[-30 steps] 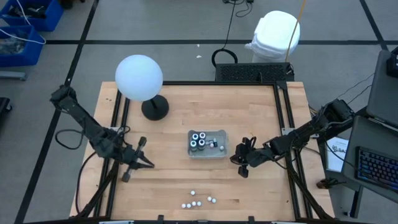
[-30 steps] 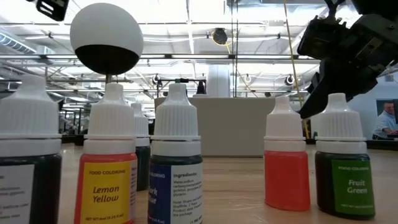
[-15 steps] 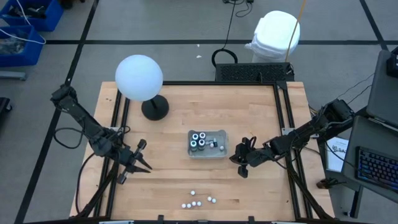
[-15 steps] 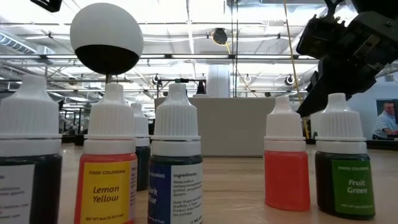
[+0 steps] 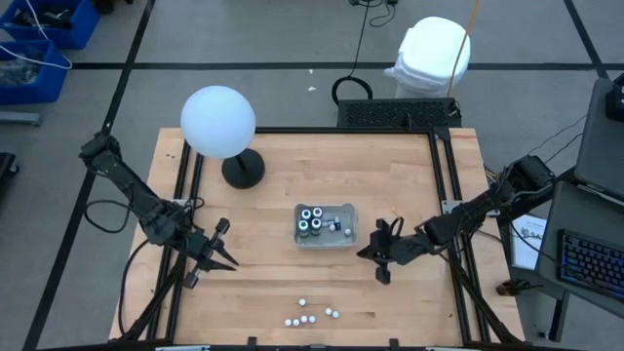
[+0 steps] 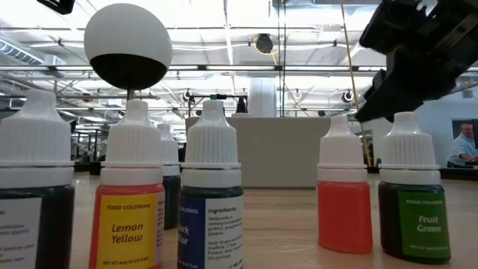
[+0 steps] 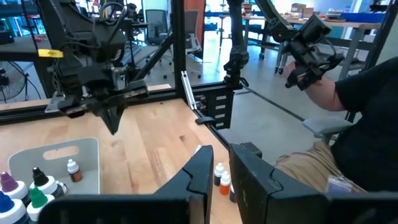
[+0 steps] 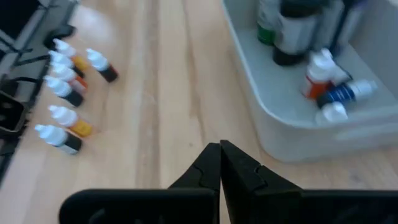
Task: Pick & Place food coloring
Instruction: Put the small green food coloring bottle into the gray bin
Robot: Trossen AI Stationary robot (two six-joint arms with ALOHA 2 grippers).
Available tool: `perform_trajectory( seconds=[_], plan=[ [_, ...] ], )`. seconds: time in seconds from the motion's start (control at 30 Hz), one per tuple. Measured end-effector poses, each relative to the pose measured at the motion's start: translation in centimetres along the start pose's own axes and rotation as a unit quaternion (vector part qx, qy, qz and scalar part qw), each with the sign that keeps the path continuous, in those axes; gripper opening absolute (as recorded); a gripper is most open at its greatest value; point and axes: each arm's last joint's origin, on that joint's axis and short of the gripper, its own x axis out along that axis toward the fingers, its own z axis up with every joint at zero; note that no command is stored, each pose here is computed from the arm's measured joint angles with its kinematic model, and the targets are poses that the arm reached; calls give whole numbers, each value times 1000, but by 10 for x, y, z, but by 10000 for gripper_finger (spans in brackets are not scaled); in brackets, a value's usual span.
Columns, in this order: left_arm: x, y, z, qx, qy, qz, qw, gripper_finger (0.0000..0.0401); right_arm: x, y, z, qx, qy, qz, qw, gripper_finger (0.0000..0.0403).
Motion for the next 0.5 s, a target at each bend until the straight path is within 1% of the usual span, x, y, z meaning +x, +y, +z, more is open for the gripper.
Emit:
perform_trajectory(
  seconds=[0.17, 0.3, 0.5],
  plan=[
    [0, 0, 0, 0, 0, 0, 1000, 58, -2, 9, 5, -43, -39, 29, 998, 0],
    [0, 0, 0, 0, 0, 0, 1000, 58, -3, 13, 8, -84, -59, 40, 994, 0],
    [0, 0, 0, -2, -1, 0, 1000, 58, -2, 10, 12, -95, -71, 37, 992, 0]
  ],
)
